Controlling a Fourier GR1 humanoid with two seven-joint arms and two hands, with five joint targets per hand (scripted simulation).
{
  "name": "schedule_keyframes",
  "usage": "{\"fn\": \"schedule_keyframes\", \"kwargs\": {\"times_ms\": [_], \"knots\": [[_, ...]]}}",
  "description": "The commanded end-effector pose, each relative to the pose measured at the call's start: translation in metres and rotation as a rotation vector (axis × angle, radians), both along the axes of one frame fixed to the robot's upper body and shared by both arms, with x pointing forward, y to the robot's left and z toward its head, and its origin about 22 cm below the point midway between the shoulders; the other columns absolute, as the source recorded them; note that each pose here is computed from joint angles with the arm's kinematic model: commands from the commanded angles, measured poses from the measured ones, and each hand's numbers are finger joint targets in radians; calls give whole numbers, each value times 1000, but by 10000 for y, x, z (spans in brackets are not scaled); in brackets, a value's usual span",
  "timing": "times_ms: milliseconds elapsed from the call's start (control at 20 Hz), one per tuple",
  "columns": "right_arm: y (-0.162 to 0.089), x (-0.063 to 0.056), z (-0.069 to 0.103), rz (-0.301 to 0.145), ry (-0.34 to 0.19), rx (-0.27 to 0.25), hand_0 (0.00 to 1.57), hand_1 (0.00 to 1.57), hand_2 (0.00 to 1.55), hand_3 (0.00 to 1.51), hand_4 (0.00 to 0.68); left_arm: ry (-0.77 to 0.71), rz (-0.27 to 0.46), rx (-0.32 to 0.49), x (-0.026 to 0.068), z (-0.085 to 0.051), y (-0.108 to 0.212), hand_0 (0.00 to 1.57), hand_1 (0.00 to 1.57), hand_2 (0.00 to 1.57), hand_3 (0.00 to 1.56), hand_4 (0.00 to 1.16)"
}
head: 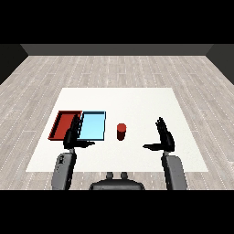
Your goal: Pick the red can and put it in the red box
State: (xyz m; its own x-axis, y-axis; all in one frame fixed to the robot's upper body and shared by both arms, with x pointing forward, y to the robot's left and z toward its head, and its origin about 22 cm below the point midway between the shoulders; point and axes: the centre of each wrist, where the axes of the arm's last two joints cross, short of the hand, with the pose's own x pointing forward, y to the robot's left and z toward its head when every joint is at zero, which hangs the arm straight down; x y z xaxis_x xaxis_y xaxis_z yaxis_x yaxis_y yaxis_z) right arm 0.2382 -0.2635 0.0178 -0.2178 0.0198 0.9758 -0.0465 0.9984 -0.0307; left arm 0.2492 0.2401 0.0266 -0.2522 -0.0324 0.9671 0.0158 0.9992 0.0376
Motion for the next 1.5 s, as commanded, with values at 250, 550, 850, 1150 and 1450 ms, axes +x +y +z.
{"fn": "schedule_keyframes", "kwargs": {"times_ms": [250, 550, 850, 1150, 1450], "knots": [[181, 14, -94, 41, -141, 23, 0, 0, 0, 0, 0, -193, -15, -27, -71, -88, 144, 0, 0, 0, 0, 0], [132, -198, -13, 49, -134, 56, 0, 0, 0, 0, 0, -214, -9, -4, -127, -141, 81, 0, 0, 0, 0, 0], [-156, 109, -123, 62, -143, -9, 0, 0, 0, 0, 0, -199, 9, -23, 164, -96, -22, 0, 0, 0, 0, 0], [322, 71, -104, 112, -116, 48, 0, 0, 0, 0, 0, -199, 5, -2, -36, -223, 92, 0, 0, 0, 0, 0], [264, 379, 9, 94, -89, 103, 0, 0, 0, 0, 0, -219, 30, -15, 83, 36, -154, 0, 0, 0, 0, 0]]}}
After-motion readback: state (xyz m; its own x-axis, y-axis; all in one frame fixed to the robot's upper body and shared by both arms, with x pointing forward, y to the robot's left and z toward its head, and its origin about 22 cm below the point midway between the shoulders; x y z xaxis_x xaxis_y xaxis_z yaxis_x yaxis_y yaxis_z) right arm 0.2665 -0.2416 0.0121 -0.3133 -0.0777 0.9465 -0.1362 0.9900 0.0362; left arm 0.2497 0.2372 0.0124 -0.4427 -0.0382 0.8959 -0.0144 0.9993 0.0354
